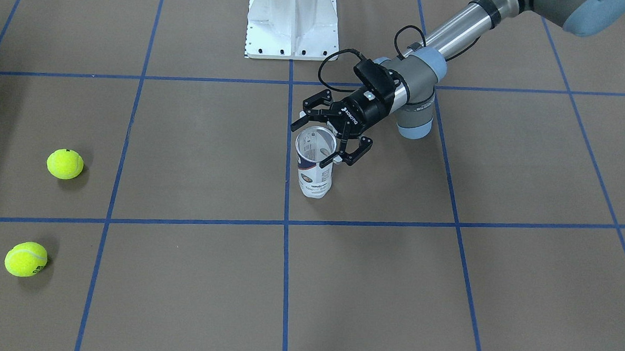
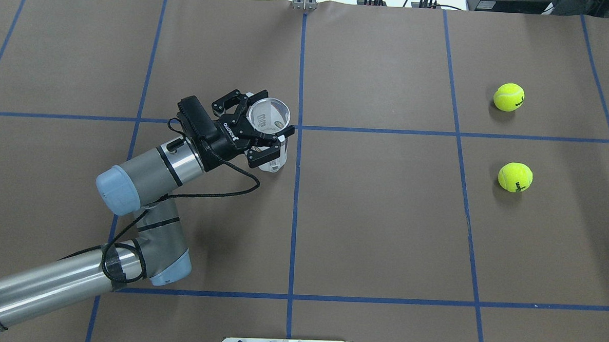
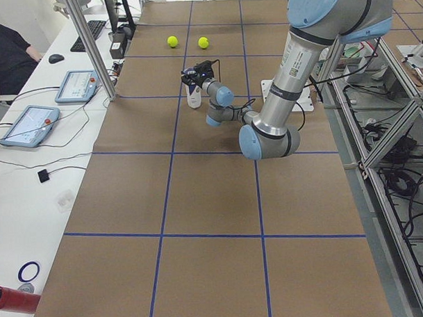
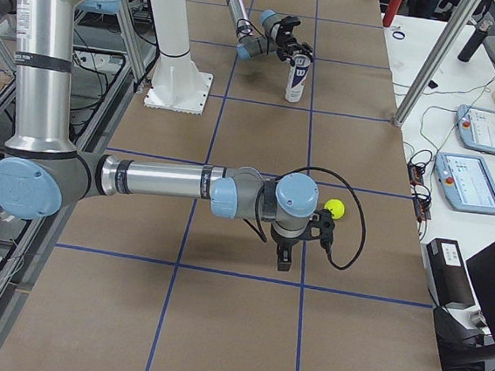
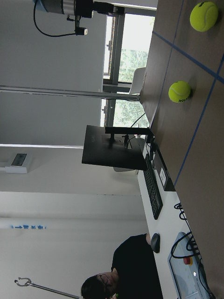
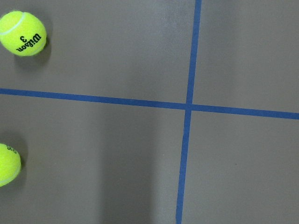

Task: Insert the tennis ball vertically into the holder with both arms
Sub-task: 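Lower the upright can onto the table with the left gripper, then open the left gripper and pull it back from the standing can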

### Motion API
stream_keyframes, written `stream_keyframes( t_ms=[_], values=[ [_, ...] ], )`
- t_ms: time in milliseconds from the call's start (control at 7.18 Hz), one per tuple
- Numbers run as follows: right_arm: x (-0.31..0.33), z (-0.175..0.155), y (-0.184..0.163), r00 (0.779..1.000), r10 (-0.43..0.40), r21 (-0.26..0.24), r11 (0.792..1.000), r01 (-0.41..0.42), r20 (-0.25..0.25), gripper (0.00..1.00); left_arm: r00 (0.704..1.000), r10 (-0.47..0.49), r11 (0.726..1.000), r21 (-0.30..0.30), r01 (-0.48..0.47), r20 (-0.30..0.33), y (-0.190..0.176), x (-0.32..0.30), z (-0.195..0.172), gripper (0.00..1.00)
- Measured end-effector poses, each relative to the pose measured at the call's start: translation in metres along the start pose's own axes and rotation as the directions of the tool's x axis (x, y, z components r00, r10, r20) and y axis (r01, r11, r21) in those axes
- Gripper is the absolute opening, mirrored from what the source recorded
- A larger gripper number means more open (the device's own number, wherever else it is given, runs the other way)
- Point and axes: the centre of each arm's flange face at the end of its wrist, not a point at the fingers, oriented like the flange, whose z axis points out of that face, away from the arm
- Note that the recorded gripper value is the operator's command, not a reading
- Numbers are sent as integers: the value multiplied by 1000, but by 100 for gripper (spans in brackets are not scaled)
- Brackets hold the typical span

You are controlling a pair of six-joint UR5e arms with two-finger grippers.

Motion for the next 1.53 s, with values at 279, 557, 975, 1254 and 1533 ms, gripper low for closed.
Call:
stream_keyframes(
  t_ms=[279,557,975,1254,1533],
  values=[
    [0,0,0,1000,-2,1,1000,2,-1,99,1000,-3,1000,7,3,-2,-4,1,1,99],
    [1,0,0,1000,0,-1,1000,0,-1,100,1000,-4,999,31,4,-6,-17,2,1,99],
    [-3,-3,-2,1000,-9,6,1000,9,-1,99,1000,-1,997,78,2,-5,-50,0,3,99],
    [-20,-14,-7,999,-40,28,999,40,-1,99,1000,17,998,62,-18,26,-96,2,8,99],
    [-46,-30,-13,996,-86,59,995,86,-5,99,998,20,999,33,-21,55,-129,6,9,99]
  ],
)
